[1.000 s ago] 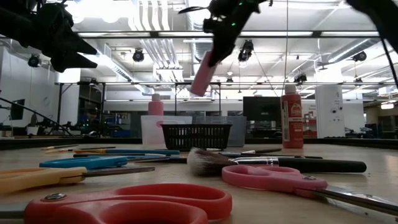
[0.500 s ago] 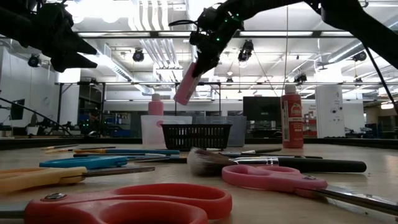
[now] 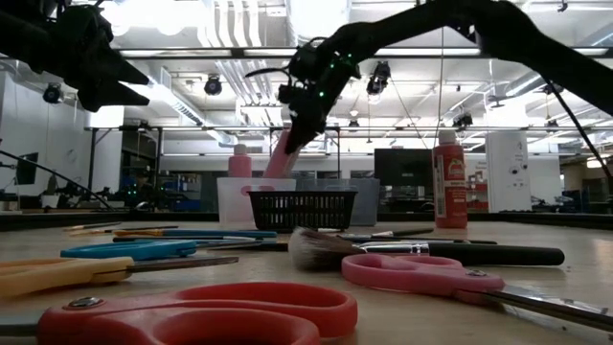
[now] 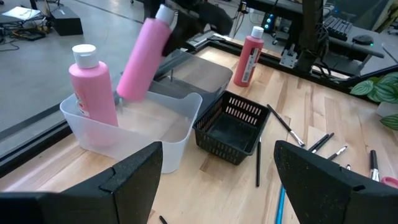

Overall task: Pick & Place Paint Supplies
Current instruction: Put the pink paint bottle into the transparent bin

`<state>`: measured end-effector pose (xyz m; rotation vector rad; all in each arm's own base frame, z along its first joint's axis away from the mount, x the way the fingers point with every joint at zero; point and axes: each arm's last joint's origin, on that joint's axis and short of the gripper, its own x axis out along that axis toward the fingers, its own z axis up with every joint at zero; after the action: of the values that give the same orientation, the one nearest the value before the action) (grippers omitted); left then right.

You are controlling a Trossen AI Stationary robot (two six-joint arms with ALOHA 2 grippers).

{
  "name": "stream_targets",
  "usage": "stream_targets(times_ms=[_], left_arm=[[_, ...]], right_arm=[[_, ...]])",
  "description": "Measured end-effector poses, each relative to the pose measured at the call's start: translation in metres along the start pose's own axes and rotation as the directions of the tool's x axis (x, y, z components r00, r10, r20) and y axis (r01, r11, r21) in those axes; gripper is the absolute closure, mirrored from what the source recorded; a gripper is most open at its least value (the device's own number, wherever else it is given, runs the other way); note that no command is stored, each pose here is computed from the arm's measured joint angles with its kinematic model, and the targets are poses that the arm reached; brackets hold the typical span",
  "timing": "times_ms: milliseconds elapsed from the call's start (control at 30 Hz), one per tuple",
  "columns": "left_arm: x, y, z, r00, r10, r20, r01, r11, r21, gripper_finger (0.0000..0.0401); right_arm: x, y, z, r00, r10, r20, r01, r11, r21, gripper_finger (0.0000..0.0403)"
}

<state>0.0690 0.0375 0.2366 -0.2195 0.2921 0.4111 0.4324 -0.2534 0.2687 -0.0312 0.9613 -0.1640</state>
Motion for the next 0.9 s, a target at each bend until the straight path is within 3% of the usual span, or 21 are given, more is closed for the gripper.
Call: stream_targets(times_ms=[267, 567, 900], left_arm=[[0.0, 0.0, 0.0, 1.0, 0.0, 0.0, 0.0, 1.0, 0.0, 0.009], [0.0, 0.0, 0.0, 1.0, 0.0, 0.0, 0.0, 1.0, 0.0, 0.009], [0.0, 0.0, 0.0, 1.0, 0.001, 0.0, -0.001, 1.0, 0.0, 0.009]], right_arm=[[0.019, -0.004, -0.004, 0.999, -0.05, -0.021, 0.05, 0.999, 0.004, 0.0197], [0.035, -0.004, -0.01, 0.998, -0.037, -0.045, 0.037, 0.999, 0.007, 0.0194], [0.033, -0.005, -0.009, 0.998, -0.045, -0.039, 0.045, 0.999, -0.001, 0.0103]])
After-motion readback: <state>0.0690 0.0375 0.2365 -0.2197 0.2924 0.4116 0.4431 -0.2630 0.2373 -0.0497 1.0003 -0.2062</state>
